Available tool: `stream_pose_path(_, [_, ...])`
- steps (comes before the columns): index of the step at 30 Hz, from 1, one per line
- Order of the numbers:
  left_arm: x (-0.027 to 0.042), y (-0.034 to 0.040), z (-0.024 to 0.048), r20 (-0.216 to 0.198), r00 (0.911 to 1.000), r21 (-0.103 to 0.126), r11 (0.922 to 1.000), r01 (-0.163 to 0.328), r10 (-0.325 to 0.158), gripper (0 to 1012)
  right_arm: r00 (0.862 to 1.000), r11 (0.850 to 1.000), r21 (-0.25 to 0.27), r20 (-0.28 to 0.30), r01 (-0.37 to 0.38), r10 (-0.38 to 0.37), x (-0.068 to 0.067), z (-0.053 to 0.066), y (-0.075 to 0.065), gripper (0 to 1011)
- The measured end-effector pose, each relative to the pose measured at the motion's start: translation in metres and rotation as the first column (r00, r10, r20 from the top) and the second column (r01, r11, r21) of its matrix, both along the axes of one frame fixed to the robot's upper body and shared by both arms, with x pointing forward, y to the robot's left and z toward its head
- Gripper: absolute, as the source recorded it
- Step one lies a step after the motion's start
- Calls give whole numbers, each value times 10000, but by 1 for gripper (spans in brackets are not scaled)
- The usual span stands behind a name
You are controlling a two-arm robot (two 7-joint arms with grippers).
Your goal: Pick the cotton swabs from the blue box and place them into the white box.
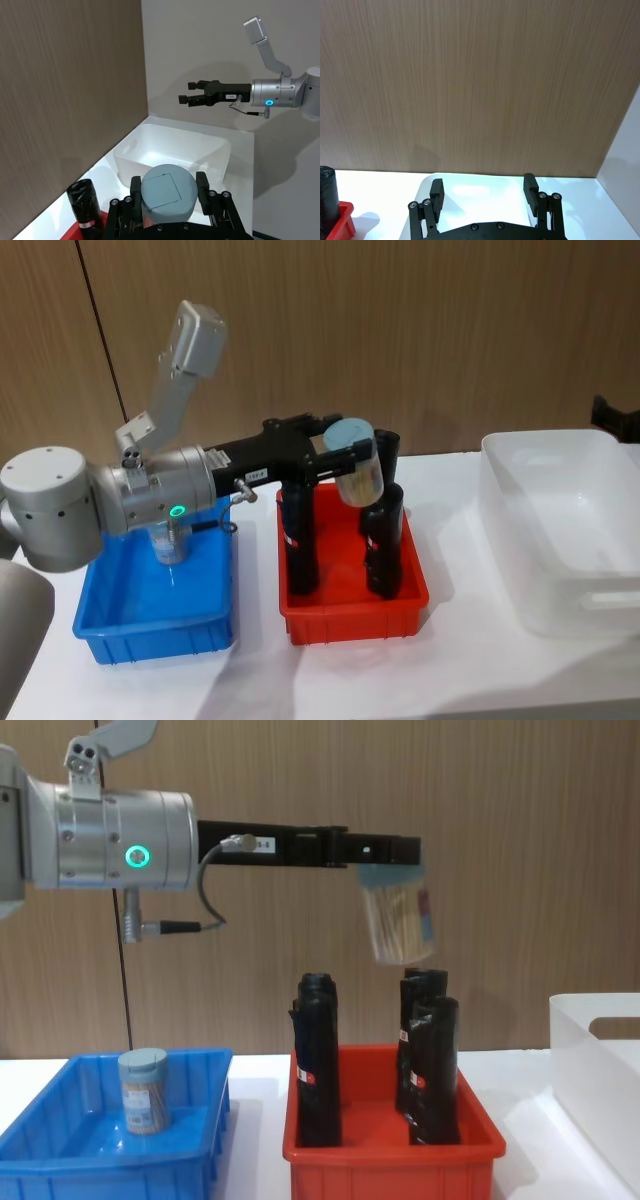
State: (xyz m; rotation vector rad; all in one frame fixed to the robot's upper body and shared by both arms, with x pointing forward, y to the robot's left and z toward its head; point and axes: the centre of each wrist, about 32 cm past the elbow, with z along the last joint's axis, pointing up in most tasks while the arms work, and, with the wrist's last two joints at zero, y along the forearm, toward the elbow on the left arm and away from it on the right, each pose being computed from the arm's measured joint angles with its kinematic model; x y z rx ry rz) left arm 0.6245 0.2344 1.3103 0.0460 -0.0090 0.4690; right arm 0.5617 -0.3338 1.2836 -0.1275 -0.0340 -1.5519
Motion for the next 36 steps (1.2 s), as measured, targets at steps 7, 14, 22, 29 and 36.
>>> stream_pose_path(7, [58,-32,29,-83,9996,-50,9996,276,-276,660,10000,10000,-1,0,1,-1,0,0,0,1002])
stream_pose_path(14, [90,-53,46,-130,9990,-74,9990,433,-434,660,10000,10000,-5,15,-11,11,0,1,-2,1002])
stream_pose_path(22, [111,-67,60,-155,9984,-95,9985,545,-546,660,9994,9997,-53,282,-218,219,-20,23,-45,1002])
stream_pose_path(29, [120,-72,64,-172,9981,-105,9982,592,-594,660,9953,9969,-153,566,-772,780,-64,56,-116,1002])
stream_pose_path(36, [125,-74,67,-178,9979,-105,9980,617,-618,660,9841,9870,-197,765,-1593,1603,-121,86,-193,1002])
